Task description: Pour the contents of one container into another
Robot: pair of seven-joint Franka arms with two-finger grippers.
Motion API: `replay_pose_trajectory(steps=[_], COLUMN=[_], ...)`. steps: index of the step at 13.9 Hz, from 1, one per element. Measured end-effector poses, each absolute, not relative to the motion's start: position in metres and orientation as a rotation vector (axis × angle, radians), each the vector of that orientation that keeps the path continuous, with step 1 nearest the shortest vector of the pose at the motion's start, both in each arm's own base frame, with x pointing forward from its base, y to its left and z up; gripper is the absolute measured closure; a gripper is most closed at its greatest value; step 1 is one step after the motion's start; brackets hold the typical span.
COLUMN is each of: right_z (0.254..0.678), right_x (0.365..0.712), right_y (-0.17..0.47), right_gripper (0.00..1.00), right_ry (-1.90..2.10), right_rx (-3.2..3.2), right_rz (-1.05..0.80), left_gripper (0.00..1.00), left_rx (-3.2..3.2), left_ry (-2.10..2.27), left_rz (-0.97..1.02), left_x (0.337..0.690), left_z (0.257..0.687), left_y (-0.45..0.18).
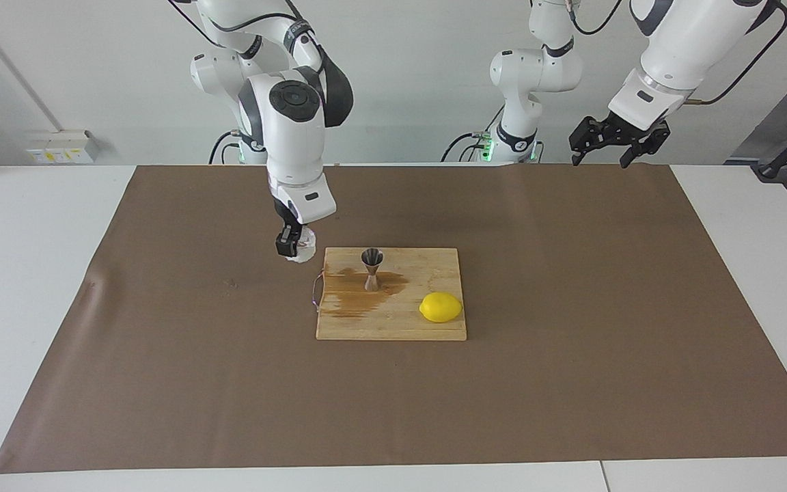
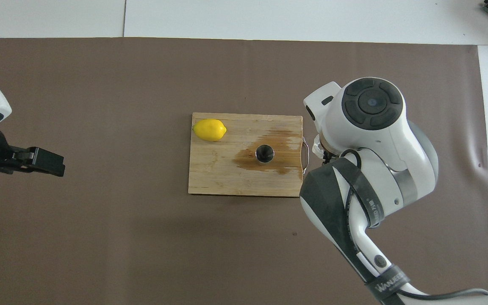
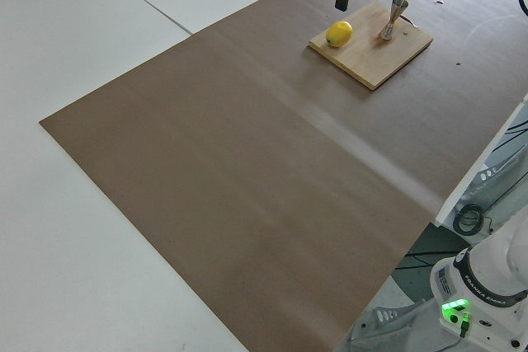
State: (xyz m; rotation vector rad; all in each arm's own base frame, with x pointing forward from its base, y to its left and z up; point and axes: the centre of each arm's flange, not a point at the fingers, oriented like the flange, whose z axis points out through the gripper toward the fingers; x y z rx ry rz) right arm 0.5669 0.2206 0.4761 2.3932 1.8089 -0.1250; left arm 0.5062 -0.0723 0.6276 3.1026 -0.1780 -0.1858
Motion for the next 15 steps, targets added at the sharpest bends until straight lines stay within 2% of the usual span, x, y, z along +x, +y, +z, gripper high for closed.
replay_pose_trajectory(steps=[7,15], right_z=[0.494,0.489], right_x=[0.579,0.562], right_y=[0.255,0.304], right_gripper=[0.48,0.48], right_ry=[1.738,1.716], right_rx=[2.446,2.455], right_rz=[-0.126,-0.182], left_gripper=[0.00,0.00], left_rx=[3.096,3.097], left_ry=[-0.235,-0.234], left_rz=[-0.177,-0.118], left_x=[0.507,0.511], left_z=[0.628,0.632], left_y=[-0.069,-0.069])
